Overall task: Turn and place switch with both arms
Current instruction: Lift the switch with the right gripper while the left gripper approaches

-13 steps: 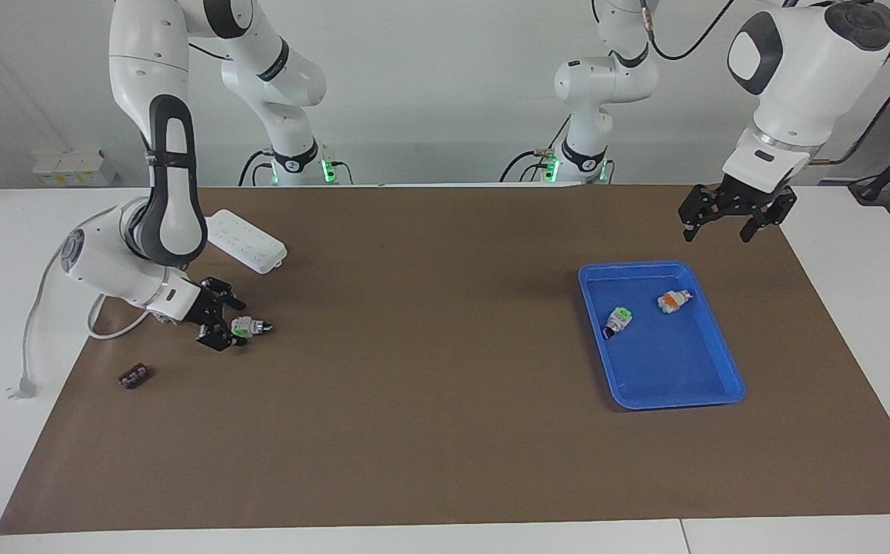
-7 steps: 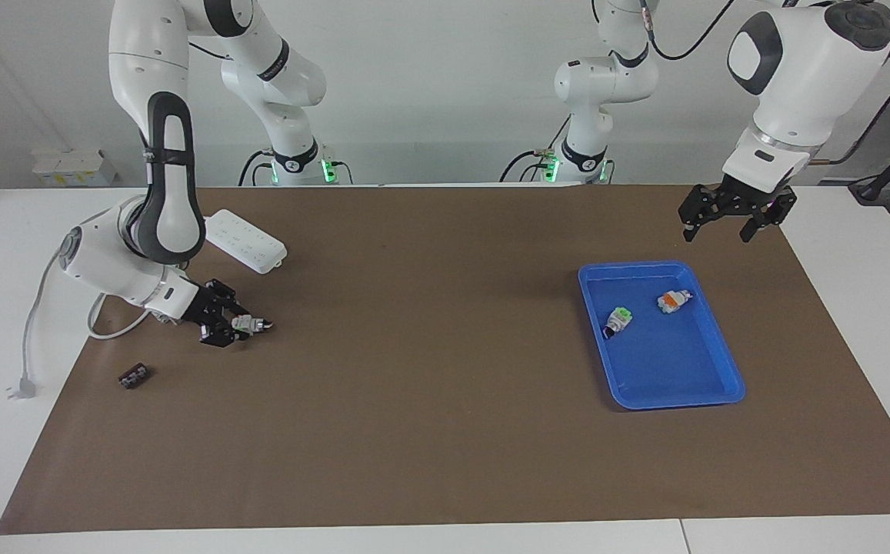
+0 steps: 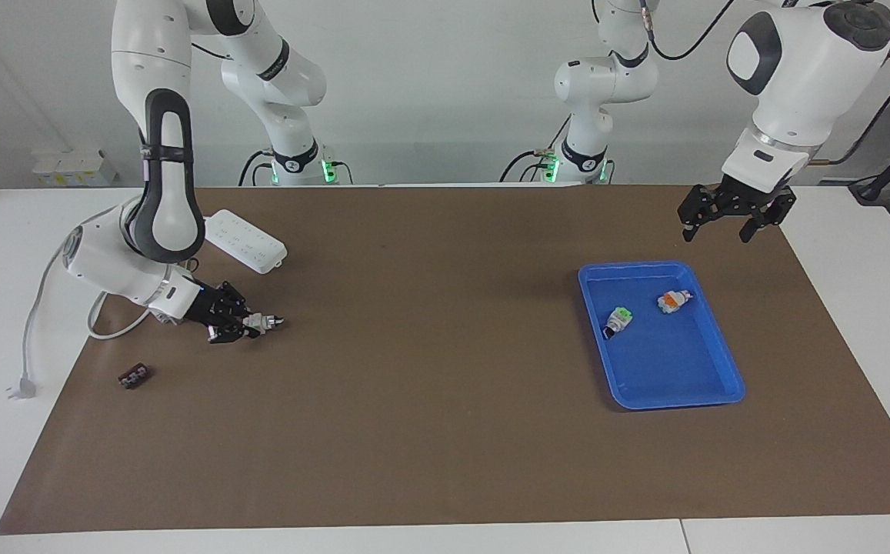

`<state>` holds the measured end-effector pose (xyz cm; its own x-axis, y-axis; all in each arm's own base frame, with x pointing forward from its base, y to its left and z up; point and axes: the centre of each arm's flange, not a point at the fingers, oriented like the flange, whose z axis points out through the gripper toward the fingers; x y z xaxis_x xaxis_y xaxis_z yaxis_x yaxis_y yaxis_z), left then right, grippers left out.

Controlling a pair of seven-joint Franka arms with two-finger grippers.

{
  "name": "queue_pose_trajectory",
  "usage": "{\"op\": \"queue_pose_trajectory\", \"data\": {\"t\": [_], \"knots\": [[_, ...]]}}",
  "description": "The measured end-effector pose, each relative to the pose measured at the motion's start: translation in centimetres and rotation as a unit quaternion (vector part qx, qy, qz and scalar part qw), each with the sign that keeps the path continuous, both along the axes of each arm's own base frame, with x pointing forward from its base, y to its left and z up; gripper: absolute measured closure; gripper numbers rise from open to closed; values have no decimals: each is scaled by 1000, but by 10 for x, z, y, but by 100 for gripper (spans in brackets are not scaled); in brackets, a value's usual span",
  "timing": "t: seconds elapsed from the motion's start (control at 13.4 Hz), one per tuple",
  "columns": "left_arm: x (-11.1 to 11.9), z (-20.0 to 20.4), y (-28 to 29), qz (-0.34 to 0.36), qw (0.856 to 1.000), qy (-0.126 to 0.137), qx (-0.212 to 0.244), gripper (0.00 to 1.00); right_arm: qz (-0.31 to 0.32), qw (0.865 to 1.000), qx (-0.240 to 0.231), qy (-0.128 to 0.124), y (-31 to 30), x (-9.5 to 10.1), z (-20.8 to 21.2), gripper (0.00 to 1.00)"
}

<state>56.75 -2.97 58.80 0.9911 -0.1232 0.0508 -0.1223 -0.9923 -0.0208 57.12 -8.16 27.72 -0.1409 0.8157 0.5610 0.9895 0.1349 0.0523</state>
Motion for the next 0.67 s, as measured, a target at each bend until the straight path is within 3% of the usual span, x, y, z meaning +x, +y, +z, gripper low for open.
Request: {"op": "queue_pose_trajectory", "data": {"t": [0.37,0.67], "knots": [[-7,-9,-17,-12,1000,11,-10,0,-14,1000,-3,11,89,8,63,67],[-23,-22,-63,-21,995,25,-92,3,-11,999,31,4,139,4,98,67]]}}
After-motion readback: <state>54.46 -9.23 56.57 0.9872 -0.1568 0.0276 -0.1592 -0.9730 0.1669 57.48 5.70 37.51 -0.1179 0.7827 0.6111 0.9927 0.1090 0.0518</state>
